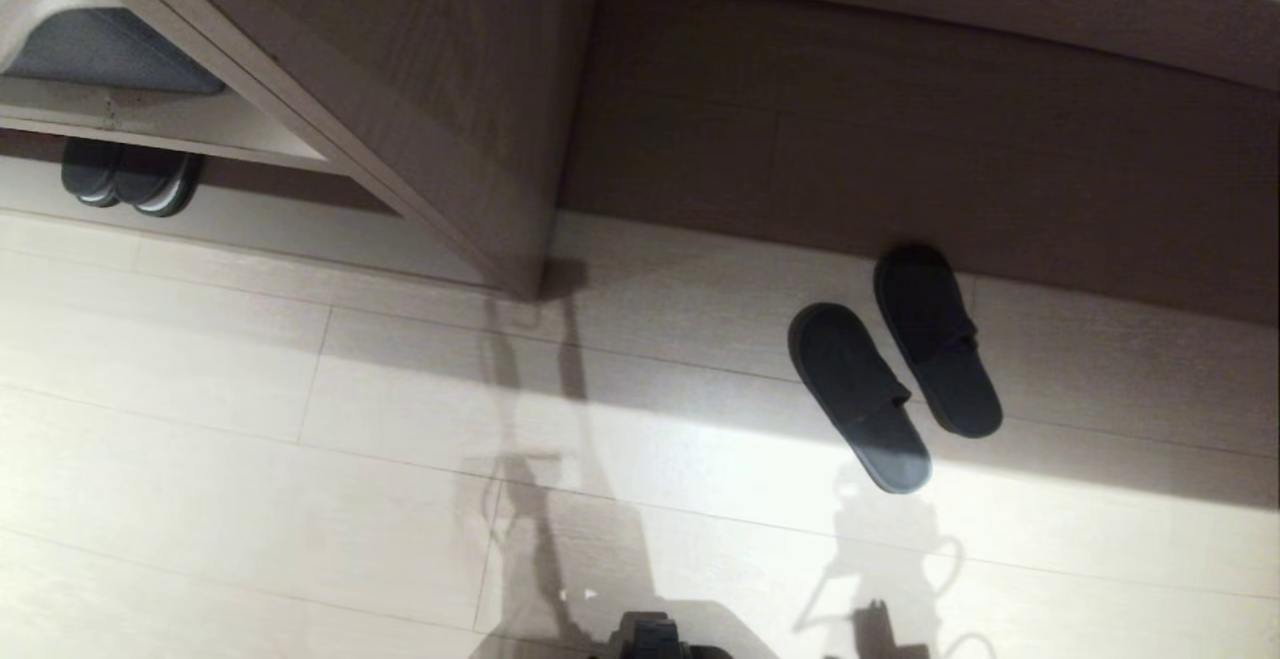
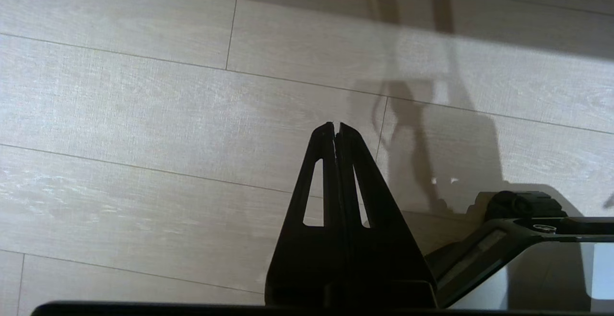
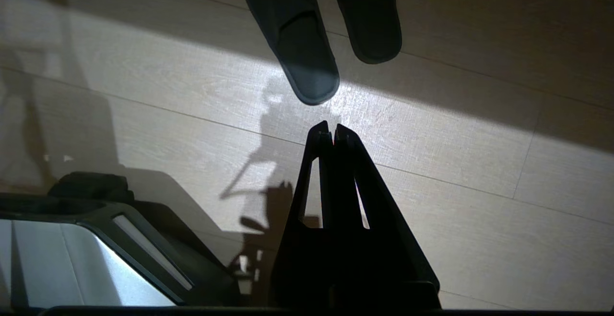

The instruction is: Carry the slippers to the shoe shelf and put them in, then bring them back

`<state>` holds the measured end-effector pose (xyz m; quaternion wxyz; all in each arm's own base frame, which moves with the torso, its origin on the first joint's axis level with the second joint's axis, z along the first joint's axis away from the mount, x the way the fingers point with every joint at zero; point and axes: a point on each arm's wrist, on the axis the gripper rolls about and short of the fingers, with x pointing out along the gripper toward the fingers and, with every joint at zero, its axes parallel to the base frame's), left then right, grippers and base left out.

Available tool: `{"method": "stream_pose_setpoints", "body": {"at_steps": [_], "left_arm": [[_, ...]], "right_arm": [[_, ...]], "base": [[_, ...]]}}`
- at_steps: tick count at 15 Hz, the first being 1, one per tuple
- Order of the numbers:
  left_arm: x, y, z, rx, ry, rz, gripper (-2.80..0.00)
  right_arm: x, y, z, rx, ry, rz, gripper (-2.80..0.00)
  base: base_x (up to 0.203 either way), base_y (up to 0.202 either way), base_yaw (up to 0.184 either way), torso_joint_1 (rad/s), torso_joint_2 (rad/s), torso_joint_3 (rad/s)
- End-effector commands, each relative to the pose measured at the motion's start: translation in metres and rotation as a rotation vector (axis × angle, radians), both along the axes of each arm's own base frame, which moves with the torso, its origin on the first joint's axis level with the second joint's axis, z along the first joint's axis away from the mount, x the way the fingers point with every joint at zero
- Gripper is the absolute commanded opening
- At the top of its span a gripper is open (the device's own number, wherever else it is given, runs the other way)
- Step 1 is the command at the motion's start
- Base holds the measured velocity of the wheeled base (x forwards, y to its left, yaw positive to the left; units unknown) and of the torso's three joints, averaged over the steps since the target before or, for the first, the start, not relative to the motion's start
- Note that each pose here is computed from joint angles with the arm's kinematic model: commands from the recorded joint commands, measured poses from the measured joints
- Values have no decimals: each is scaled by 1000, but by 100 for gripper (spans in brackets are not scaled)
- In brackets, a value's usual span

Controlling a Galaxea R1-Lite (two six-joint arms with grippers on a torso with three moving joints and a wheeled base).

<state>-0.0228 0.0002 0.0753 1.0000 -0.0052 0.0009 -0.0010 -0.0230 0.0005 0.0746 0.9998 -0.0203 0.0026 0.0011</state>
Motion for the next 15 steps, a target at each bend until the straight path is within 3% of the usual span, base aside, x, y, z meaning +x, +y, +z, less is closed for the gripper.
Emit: {"method": "stream_pose_setpoints", "body": {"at_steps": [1, 15], "left_arm": [[0, 0, 0, 0, 1, 0, -280], [0, 0, 0, 0, 1, 0, -280]], "right_arm": [[0, 0, 0, -1, -2, 1, -280], [0, 0, 0, -1, -2, 1, -280]], "base": [[0, 0, 0, 2, 6, 199], [0, 0, 0, 3, 2, 204]]}}
